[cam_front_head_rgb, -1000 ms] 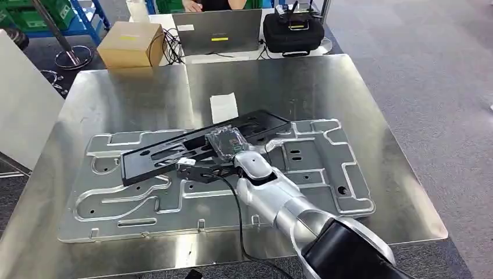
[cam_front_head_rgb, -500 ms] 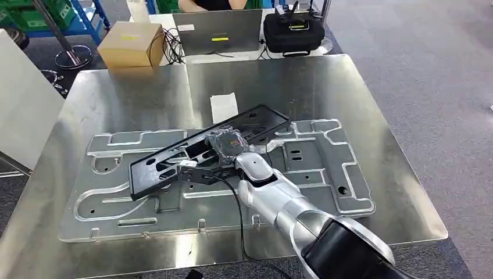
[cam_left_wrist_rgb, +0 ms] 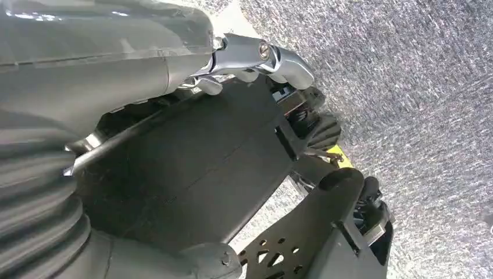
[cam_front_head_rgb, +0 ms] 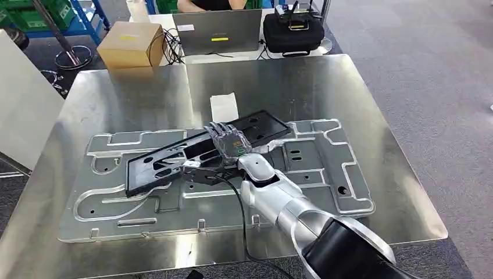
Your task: Take the parts from the cabinet and place them on the table.
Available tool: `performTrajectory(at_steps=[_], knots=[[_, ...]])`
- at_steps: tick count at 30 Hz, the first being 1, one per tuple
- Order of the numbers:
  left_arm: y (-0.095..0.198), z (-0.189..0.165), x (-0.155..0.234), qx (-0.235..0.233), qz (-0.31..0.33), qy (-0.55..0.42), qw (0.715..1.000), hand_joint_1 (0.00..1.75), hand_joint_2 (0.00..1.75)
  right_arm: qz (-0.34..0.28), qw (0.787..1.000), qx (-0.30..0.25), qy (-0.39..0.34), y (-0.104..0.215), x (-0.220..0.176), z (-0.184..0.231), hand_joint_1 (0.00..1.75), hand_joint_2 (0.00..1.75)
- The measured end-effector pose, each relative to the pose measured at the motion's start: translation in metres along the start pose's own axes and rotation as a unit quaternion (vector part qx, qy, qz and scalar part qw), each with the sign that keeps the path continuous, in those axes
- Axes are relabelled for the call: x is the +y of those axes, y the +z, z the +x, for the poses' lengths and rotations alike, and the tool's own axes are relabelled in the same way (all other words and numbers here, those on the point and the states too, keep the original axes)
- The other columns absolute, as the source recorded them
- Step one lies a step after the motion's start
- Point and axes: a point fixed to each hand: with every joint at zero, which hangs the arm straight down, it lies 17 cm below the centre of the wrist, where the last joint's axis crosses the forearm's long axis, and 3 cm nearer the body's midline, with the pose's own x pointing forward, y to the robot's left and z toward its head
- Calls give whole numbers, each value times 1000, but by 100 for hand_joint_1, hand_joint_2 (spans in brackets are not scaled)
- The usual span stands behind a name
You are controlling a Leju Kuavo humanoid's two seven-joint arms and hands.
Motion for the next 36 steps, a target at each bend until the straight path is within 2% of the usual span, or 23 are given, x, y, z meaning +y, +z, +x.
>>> performTrajectory(at_steps=[18, 21, 26, 29, 36], knots=[[-1, 0, -2, 5, -6, -3, 1000, 0, 175, -2, 1000, -11, 6, -2, -5, -3, 0, 0], [-1, 1, -1, 5, -3, -1, 1000, 0, 175, -32, 998, -50, -37, -5, -24, 17, 0, 0], [-1, 0, 4, 5, 10, -3, 1000, 0, 175, -69, 979, -105, -161, -13, -93, 81, 0, 0], [-2, 1, 5, 4, 13, -5, 1000, 0, 175, -79, 973, -133, -169, -12, -116, 104, 0, 0], [-2, 5, 2, 2, 4, -7, 1000, 0, 175, -76, 971, -140, -179, -13, -117, 106, 0, 0]])
